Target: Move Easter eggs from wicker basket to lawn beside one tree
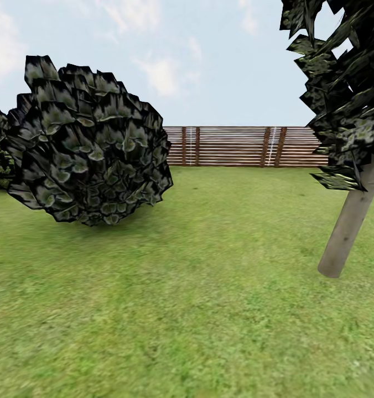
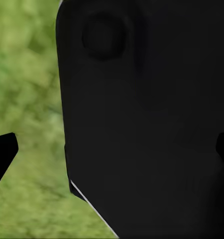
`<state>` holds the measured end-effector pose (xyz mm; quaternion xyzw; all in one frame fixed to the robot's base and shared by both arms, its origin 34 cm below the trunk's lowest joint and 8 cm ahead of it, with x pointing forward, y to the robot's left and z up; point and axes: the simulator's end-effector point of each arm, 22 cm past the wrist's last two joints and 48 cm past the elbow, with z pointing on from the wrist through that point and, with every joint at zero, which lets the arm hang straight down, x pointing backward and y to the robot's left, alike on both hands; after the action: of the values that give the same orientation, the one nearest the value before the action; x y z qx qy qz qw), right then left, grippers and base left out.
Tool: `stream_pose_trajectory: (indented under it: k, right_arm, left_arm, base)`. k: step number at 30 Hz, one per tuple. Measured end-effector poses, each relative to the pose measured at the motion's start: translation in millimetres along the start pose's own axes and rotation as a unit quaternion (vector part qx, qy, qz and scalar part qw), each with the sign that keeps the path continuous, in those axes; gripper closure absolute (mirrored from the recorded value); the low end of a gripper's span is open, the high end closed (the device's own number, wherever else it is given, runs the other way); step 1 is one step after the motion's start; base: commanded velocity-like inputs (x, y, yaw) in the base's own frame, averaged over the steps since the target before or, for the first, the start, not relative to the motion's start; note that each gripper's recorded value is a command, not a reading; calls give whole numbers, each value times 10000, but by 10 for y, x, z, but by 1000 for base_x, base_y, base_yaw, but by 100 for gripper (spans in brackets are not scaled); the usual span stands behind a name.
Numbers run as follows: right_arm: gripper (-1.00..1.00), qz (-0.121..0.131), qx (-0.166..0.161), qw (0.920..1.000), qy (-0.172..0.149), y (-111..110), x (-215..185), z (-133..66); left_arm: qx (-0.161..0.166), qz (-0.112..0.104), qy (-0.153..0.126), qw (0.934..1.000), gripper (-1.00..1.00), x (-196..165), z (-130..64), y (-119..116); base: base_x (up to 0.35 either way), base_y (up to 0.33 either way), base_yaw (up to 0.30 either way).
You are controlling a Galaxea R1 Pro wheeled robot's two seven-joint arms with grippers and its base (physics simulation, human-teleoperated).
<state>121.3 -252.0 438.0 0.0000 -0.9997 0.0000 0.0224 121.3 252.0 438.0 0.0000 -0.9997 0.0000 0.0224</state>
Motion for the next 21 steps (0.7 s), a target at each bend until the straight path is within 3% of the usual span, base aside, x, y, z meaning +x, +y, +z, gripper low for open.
stream_pose_trajectory:
  k: [13, 21]
  right_arm:
    - [-100, -26, -2, 9990, -453, -20, -566, -21]
    - [-100, -24, -27, 9988, -487, 20, -601, -24]
  left_arm:
    - [-37, -59, -325, 9994, -100, -281, -8, 69]
    - [-36, -53, -581, 9983, -100, -525, -29, 69]
  base:
    - [0, 0, 0]
    - [0, 0, -26]
